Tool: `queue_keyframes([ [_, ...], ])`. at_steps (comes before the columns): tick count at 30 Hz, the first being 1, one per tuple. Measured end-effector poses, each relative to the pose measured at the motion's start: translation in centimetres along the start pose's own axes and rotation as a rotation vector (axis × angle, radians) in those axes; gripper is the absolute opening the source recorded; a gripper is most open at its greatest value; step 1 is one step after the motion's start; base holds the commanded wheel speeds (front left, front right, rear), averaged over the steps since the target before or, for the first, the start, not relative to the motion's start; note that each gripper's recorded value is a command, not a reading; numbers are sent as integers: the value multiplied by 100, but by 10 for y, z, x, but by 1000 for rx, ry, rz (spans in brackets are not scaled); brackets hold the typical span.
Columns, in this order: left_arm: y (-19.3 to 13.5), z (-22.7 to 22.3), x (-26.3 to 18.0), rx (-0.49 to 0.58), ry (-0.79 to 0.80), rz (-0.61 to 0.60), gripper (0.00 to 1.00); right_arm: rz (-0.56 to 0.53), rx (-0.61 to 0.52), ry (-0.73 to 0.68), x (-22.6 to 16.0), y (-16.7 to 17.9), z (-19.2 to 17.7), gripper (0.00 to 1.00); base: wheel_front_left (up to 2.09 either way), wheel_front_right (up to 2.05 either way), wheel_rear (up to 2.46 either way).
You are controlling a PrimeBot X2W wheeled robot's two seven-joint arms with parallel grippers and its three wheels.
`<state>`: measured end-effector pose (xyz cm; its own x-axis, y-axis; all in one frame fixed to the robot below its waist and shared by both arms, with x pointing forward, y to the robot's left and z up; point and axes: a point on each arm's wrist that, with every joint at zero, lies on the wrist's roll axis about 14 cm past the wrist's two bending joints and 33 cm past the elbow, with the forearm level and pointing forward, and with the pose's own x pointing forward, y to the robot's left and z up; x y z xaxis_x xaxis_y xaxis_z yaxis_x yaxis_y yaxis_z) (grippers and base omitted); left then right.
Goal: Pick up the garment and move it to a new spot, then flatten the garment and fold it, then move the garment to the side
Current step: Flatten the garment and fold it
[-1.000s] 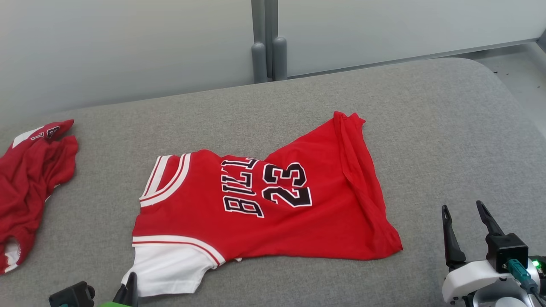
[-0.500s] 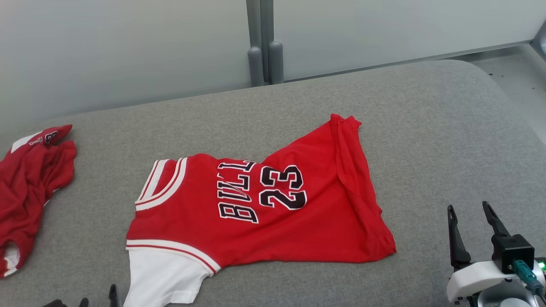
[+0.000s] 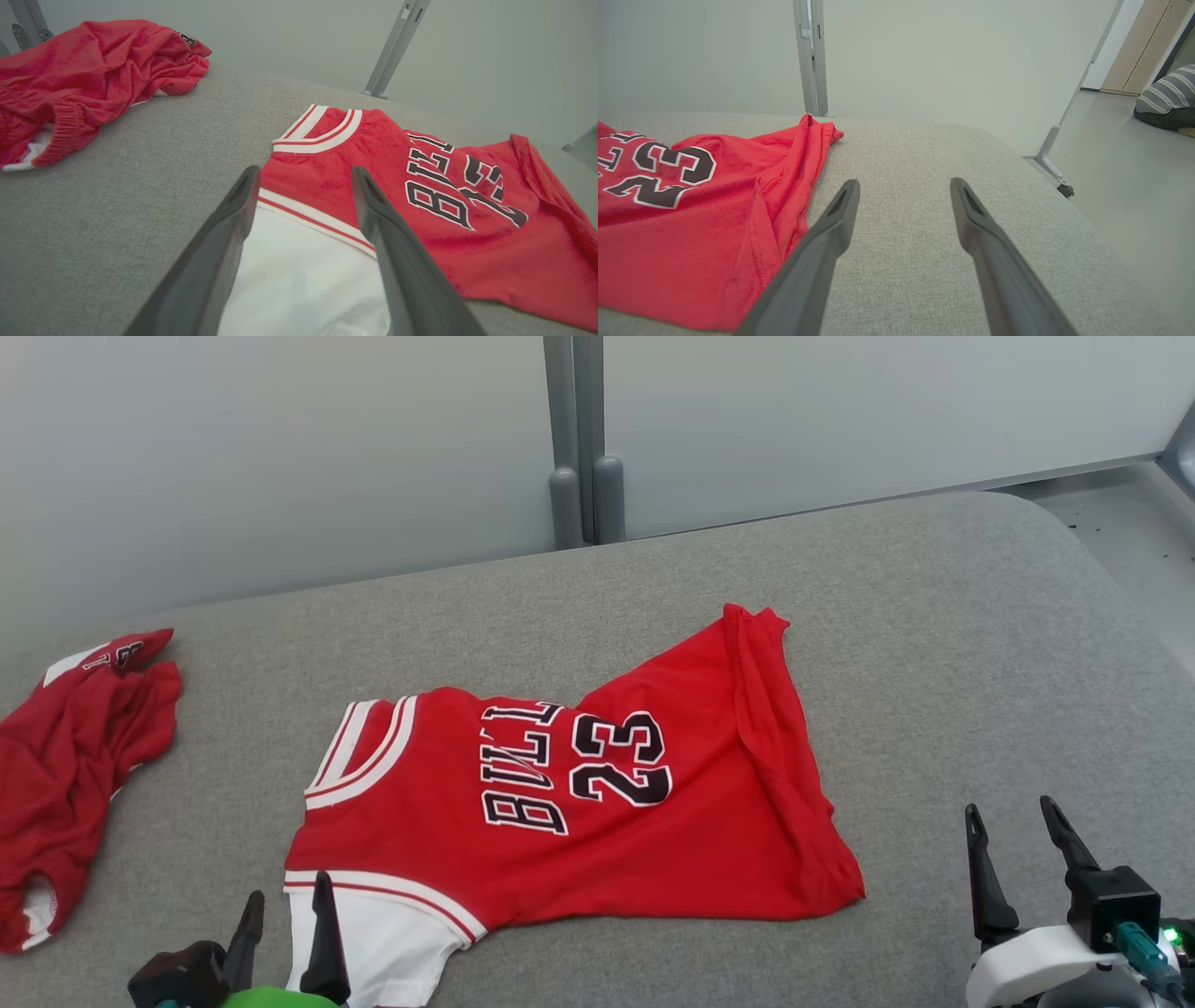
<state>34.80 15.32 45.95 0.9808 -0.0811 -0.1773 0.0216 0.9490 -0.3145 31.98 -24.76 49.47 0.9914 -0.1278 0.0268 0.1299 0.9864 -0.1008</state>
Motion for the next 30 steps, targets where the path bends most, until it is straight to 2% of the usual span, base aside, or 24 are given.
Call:
queue_keyframes([
  [9, -23, -7, -3, 3, -7, -54, 100, 49, 45, 72, -15, 19, -23, 100, 0, 0, 0],
  [17, -20, -5, -6, 2, -20, -45, 100, 131, 100, 165, -24, 50, -52, 100, 0, 0, 0],
  [27, -18, -2, -10, -2, -35, -34, 100, 180, 131, 205, -21, 68, -63, 100, 0, 0, 0],
  [30, -17, -3, -11, -2, -36, -30, 100, 177, 170, 230, -19, 71, -69, 100, 0, 0, 0],
])
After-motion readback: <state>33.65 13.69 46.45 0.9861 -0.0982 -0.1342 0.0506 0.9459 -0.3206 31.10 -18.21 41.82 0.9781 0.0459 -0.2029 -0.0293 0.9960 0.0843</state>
